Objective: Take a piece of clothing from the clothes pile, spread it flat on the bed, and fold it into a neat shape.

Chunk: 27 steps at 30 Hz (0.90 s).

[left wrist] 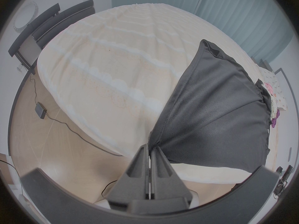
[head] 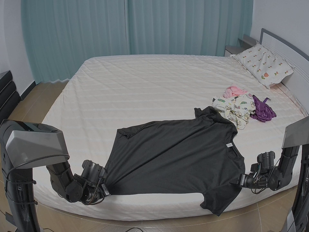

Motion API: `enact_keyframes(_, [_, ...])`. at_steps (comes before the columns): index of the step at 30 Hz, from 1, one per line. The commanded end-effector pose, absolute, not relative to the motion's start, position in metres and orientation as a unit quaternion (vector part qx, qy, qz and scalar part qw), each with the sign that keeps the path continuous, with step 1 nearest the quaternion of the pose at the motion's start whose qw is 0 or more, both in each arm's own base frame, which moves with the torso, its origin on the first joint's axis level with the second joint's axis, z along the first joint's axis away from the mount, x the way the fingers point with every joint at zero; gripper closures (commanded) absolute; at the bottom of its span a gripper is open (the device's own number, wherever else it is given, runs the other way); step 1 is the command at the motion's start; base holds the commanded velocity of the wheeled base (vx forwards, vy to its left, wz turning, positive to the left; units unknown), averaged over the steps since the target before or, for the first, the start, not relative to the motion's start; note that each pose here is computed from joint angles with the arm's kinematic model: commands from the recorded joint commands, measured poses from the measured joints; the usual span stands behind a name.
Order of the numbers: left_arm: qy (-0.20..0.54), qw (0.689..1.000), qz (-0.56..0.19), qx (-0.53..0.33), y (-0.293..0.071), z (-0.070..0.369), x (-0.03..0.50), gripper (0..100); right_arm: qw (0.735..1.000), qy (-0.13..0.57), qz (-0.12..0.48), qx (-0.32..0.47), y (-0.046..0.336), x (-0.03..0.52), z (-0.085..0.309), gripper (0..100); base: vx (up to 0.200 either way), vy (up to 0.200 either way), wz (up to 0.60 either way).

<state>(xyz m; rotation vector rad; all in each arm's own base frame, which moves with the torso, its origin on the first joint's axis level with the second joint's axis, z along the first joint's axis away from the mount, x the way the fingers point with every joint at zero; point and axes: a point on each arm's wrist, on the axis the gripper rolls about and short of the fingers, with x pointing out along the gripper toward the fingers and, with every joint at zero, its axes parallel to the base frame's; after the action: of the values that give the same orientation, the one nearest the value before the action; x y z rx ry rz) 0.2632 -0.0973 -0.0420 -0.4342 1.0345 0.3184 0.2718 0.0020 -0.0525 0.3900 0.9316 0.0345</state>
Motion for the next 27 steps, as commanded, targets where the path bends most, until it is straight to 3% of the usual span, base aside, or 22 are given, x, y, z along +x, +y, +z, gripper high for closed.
enact_keyframes(1, [0.492,0.833,0.149,-0.205,-0.097,-0.043,0.262,100,0.871,0.454,0.015,0.186,0.002,0.271,-0.057,100,0.000,0.000,0.00])
enact_keyframes(25, [0.527,0.825,0.131,-0.158,-0.100,-0.045,0.234,100,0.864,0.483,-0.013,0.142,-0.036,0.256,-0.049,100,0.000,0.000,0.00])
enact_keyframes(26, [0.527,0.825,0.130,-0.159,-0.101,-0.045,0.234,0,0.864,0.483,-0.011,0.142,-0.036,0.257,-0.050,0,0.000,0.000,0.00])
enact_keyframes(27, [0.526,0.825,0.130,-0.159,-0.101,-0.044,0.234,0,0.864,0.483,-0.011,0.142,-0.036,0.257,-0.050,0,0.000,0.000,0.00])
